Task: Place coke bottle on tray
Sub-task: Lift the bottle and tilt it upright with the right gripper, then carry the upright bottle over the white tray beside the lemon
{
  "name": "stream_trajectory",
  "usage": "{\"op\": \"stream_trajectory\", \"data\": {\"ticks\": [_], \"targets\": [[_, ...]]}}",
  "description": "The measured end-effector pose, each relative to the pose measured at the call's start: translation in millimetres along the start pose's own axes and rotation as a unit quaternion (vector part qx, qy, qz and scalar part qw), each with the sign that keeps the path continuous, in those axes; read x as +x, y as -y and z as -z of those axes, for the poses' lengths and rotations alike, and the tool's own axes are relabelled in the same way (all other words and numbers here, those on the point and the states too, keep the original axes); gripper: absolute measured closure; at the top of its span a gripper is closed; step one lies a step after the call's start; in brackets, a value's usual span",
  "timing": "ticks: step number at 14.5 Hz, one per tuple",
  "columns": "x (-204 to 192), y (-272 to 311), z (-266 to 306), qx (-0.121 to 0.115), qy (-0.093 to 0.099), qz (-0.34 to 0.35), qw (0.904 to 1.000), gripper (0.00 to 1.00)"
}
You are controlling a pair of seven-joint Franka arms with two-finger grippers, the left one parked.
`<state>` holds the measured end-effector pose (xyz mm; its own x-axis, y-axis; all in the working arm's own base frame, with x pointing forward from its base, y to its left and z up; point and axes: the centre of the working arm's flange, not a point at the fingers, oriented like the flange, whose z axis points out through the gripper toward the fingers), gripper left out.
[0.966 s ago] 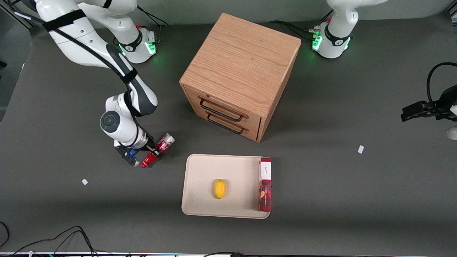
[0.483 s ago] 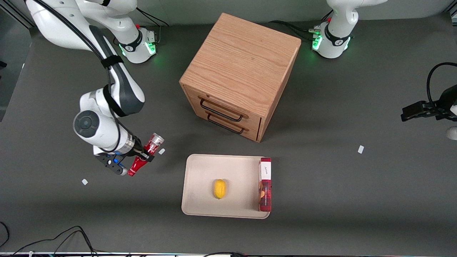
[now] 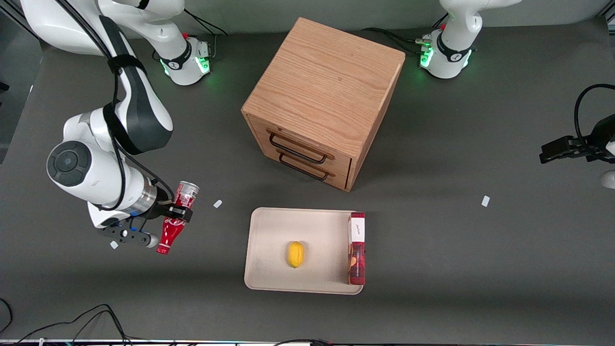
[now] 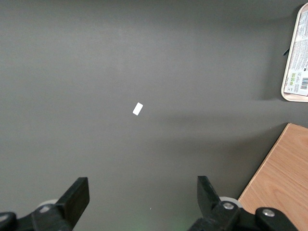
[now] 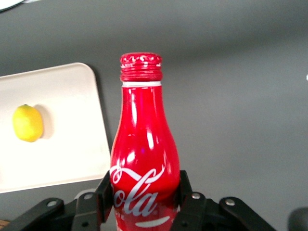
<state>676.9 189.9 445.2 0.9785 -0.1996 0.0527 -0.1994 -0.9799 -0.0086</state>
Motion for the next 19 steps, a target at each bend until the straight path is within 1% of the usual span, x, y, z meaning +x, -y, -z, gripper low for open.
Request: {"op": "stream_trajectory", "data": {"ticks": [2, 4, 5, 6, 8, 10, 13, 16, 19], "targets": [[0.8, 43.7, -0.2, 0.003, -0.018, 0.047, 0.9987, 0.44], [6.5, 79.9, -18.5, 0.013, -0.026, 0.103, 0.9942, 0.44], [12.5, 91.1, -35.2, 0.019, -0.032, 0.125, 0.9915, 0.44], [19.4, 102.7, -66.5, 0.028, -0.040, 0.143, 0.9886, 0.44], [22.8, 114.8, -117.3, 0.036, -0.043, 0.152, 0.9867, 0.44], [21.2, 123.5, -165.4, 0.043, -0.043, 0.155, 0.9860, 0.44], [18.5, 126.2, -215.5, 0.046, -0.036, 0.153, 0.9865, 0.44], [15.2, 125.4, -237.1, 0.045, -0.023, 0.137, 0.9892, 0.44], [9.2, 132.0, -245.1, 0.052, -0.014, 0.122, 0.9910, 0.44]]}}
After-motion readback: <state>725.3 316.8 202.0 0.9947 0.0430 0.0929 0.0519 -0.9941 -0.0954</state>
